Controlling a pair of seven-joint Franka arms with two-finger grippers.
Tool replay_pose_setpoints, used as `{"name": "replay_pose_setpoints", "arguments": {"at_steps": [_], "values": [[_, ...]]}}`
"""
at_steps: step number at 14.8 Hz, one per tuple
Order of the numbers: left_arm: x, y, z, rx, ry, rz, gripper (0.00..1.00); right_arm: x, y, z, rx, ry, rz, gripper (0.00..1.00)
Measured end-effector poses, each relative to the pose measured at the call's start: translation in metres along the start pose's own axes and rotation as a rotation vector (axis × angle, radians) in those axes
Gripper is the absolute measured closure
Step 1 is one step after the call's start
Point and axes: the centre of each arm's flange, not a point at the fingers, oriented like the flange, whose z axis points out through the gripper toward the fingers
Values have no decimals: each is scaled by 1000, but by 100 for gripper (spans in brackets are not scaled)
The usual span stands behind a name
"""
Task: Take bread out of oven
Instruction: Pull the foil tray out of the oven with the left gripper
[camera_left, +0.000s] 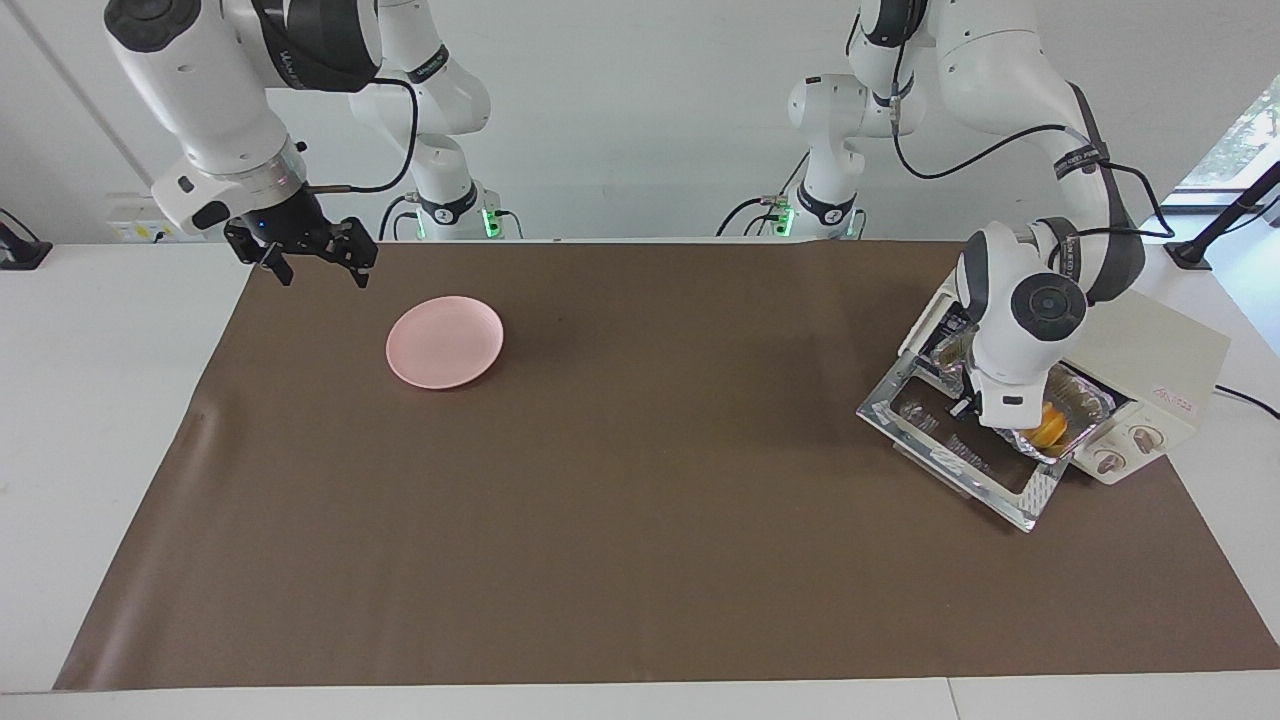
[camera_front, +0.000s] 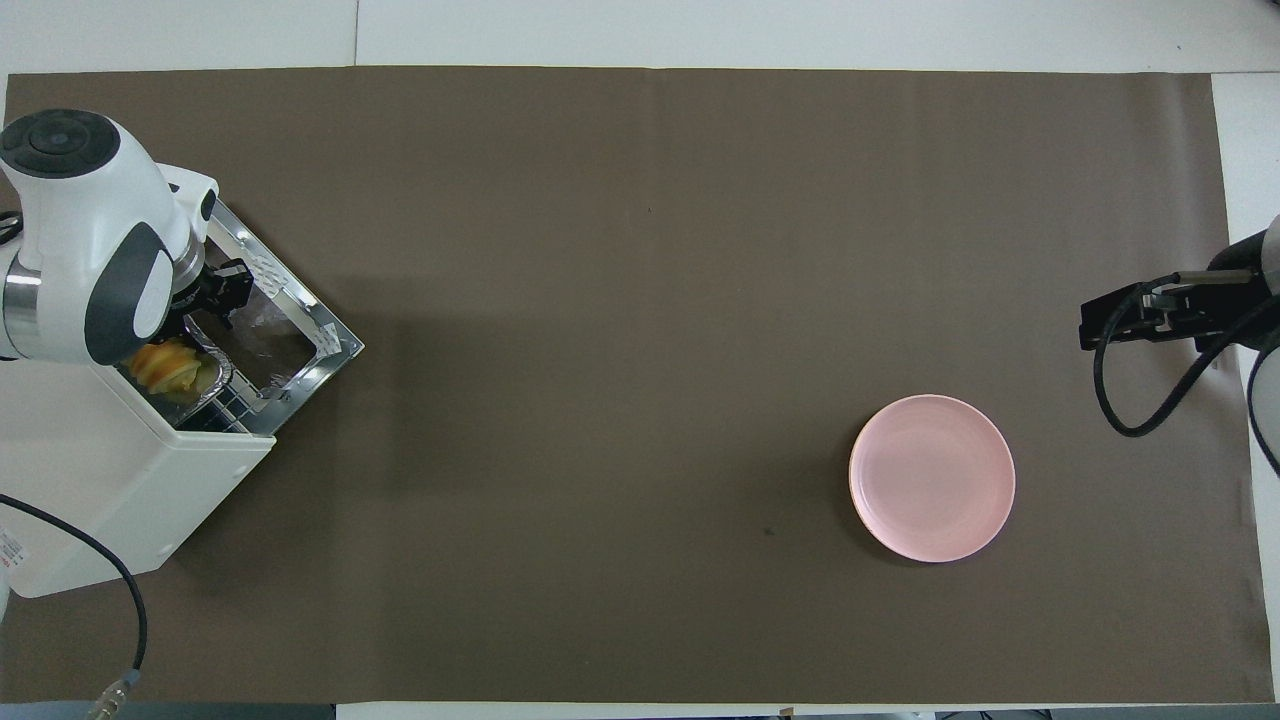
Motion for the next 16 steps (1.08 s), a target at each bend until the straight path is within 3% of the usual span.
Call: {"name": "replay_pose_setpoints", "arguments": {"at_steps": [4, 7, 16], "values": [[-6, 31, -38, -52, 77, 48, 98, 0, 0, 0, 0, 0, 0, 0], [-30, 84, -67, -165, 129, 104, 98, 0, 0, 0, 0, 0, 0, 0], [-182, 239, -137, -316, 222, 387, 98, 0, 0, 0, 0, 0, 0, 0]]}}
